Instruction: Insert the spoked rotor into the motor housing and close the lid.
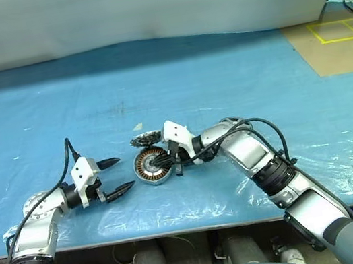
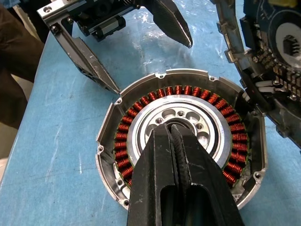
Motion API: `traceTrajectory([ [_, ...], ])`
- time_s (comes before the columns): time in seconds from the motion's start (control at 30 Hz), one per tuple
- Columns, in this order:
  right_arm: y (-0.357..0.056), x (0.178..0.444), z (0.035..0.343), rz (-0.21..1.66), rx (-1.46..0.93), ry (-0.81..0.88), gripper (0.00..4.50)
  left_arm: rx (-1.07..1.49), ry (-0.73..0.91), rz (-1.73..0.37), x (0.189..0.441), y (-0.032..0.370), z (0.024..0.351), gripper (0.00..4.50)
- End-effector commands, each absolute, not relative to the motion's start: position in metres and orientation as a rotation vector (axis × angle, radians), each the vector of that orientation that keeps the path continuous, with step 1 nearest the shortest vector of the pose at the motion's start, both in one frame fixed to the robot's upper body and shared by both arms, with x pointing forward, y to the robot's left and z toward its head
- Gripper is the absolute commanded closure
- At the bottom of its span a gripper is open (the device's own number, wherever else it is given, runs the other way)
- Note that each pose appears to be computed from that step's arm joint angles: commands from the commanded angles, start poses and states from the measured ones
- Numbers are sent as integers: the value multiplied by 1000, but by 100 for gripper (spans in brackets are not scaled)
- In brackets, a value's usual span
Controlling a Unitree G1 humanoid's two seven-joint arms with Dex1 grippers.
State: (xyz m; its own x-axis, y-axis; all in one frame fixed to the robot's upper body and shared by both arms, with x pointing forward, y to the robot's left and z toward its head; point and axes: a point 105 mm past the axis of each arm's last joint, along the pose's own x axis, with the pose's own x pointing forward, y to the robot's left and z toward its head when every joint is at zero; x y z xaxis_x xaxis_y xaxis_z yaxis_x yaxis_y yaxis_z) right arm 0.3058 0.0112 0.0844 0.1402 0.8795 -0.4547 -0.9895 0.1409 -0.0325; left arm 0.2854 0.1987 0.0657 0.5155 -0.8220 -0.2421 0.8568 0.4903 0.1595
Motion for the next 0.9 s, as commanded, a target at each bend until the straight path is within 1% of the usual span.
traceTrajectory([
  [0.03,9,307,76,1379,-434,388,444,300,116,-1016,285,202,73,0],
  [0.6,10,308,64,1389,-500,423,444,299,118,-1011,285,203,73,0],
  [0.73,8,311,71,1377,-509,378,444,297,117,-1013,286,202,73,0],
  [0.9,10,309,107,1399,-379,276,444,295,116,-1014,287,202,73,0],
])
